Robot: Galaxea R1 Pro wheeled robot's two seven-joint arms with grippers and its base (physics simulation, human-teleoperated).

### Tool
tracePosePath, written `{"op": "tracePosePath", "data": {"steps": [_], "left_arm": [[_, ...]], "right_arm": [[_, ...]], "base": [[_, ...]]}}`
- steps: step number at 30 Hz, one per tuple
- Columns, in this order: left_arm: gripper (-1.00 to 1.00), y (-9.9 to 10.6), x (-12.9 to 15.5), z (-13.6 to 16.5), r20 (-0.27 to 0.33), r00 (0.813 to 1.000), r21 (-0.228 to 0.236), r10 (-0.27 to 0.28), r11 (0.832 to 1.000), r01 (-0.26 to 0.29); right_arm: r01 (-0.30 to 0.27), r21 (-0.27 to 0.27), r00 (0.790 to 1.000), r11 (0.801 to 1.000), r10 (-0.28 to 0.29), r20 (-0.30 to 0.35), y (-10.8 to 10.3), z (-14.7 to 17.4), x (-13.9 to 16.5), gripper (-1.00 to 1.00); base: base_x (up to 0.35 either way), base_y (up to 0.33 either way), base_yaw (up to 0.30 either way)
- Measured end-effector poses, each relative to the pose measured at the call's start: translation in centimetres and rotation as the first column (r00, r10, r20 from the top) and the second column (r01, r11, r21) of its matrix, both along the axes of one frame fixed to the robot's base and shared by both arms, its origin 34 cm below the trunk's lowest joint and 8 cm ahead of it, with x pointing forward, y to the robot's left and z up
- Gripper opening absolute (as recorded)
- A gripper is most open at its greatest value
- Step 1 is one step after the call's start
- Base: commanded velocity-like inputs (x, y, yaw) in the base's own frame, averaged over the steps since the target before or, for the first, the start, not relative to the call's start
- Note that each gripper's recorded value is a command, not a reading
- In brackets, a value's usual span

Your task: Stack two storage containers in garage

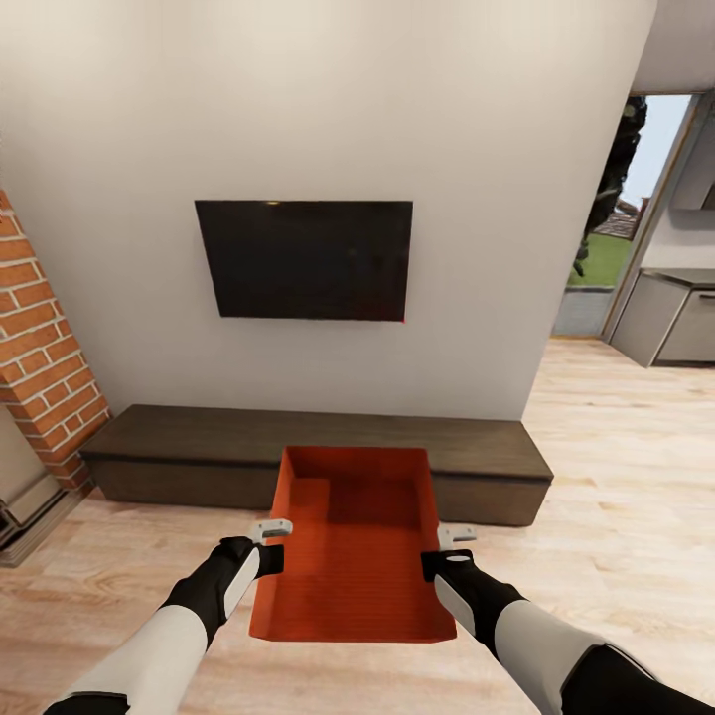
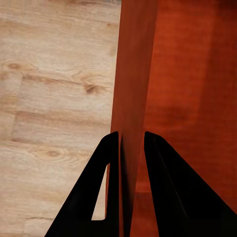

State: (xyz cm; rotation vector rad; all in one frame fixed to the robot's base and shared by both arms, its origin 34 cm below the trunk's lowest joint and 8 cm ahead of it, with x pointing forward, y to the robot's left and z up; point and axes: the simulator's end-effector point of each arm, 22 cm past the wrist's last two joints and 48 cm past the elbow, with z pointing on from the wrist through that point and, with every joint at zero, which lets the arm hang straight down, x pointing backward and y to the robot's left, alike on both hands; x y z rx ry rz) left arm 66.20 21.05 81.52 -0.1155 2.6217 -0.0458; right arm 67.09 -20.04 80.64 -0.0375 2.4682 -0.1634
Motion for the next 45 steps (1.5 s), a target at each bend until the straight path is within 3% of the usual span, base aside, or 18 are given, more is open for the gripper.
{"op": "tracePosePath", "data": {"steps": [45], "left_arm": [[-1.0, 0.0, 1.6, 4.5, 0.086, 0.996, 0.0, 0.0, 1.0, 0.0]], "right_arm": [[-0.003, 0.002, 0.996, 1.0, 0.003, 0.086, 0.0, 4.6, 1.7, -1.0]], "base": [[0.0, 0.0, 0.0]]}}
